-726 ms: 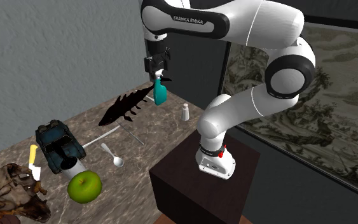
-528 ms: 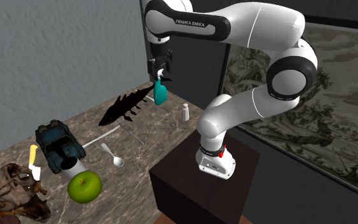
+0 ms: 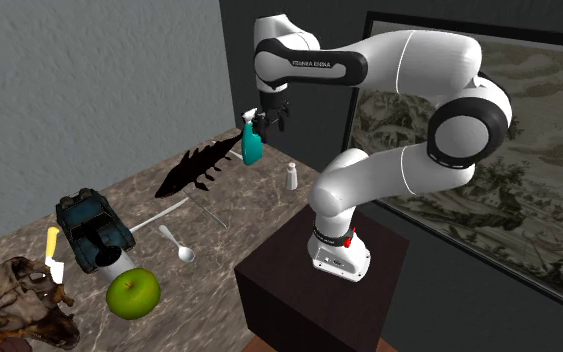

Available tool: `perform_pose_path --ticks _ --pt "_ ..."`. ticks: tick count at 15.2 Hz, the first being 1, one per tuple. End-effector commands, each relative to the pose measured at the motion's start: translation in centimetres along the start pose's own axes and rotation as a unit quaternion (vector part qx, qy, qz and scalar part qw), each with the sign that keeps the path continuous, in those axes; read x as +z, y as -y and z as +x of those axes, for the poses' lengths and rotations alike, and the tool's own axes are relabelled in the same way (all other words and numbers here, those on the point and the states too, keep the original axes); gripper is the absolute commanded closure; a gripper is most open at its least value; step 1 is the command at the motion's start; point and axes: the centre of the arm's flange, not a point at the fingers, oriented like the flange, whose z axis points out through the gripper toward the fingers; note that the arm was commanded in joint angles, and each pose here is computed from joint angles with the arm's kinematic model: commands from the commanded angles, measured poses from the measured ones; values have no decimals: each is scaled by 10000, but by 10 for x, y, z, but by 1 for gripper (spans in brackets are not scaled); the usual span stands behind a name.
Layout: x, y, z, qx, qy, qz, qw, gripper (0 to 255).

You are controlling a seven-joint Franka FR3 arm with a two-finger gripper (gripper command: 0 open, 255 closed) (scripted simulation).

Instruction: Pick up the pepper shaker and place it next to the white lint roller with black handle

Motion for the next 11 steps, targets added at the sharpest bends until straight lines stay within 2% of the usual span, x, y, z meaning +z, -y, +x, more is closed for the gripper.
perform_pose_path --ticks 1,9,11 --pt "22 -16 -5 44 21 87 9999 0" --pt "111 -79 -29 242 122 426 9987 0" --pt "121 -78 -29 242 122 426 9987 0"
